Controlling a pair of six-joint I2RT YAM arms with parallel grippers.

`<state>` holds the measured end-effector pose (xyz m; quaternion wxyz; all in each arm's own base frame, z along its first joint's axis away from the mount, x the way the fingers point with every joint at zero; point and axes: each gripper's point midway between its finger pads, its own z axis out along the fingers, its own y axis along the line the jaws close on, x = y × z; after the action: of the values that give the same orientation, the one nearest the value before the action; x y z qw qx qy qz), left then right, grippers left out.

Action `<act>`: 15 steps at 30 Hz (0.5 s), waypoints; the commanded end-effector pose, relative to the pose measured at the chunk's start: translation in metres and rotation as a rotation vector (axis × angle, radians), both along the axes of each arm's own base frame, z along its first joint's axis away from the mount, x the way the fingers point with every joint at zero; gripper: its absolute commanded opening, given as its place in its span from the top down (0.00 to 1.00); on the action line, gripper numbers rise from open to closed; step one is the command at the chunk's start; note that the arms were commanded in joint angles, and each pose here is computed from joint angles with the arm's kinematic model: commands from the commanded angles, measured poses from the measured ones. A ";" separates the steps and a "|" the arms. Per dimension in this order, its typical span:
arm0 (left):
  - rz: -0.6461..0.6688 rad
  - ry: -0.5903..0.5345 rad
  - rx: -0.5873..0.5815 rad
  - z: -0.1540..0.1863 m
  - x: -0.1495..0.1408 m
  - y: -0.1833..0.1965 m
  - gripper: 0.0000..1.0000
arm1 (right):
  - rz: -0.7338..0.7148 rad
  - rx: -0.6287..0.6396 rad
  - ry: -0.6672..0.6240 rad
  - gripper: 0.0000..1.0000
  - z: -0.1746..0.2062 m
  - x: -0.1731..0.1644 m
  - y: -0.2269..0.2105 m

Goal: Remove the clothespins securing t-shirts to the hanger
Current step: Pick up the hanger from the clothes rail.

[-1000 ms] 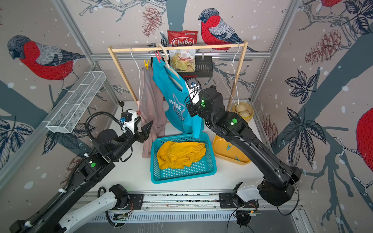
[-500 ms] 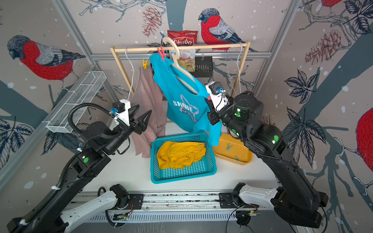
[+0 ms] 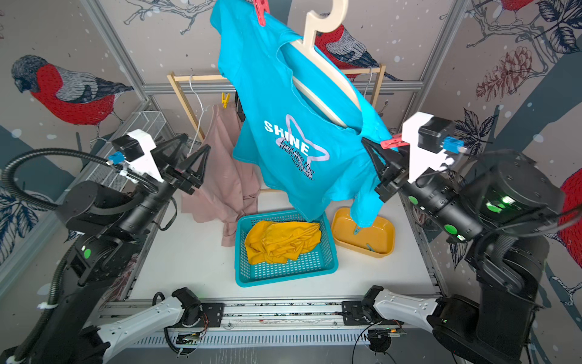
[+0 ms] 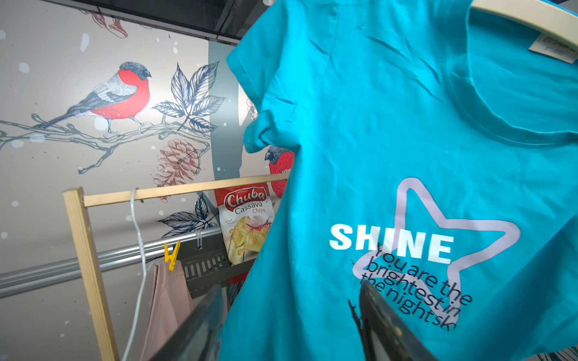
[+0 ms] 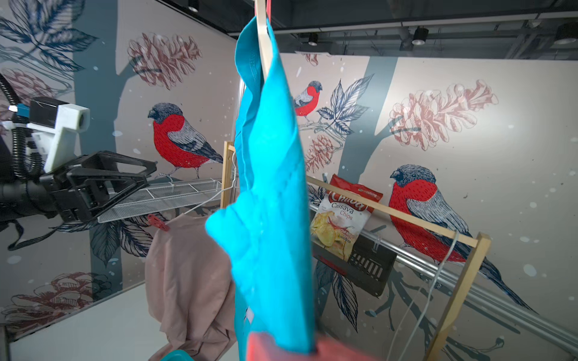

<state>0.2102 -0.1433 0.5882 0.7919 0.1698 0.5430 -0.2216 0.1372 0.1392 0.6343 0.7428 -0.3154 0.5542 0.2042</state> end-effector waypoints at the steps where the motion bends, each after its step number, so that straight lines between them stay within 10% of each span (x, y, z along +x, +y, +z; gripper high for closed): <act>1: 0.018 -0.030 -0.043 0.011 -0.010 0.013 0.34 | 0.065 0.013 -0.004 1.00 -0.005 -0.006 0.010; 15: 0.011 0.000 -0.052 0.005 -0.014 0.016 0.34 | 0.221 -0.185 0.190 1.00 -0.102 0.004 0.060</act>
<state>0.1951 -0.1250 0.5847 0.7932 0.1477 0.5464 -0.2245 0.1447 0.1924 0.5196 0.6158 -0.4252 0.6210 0.2332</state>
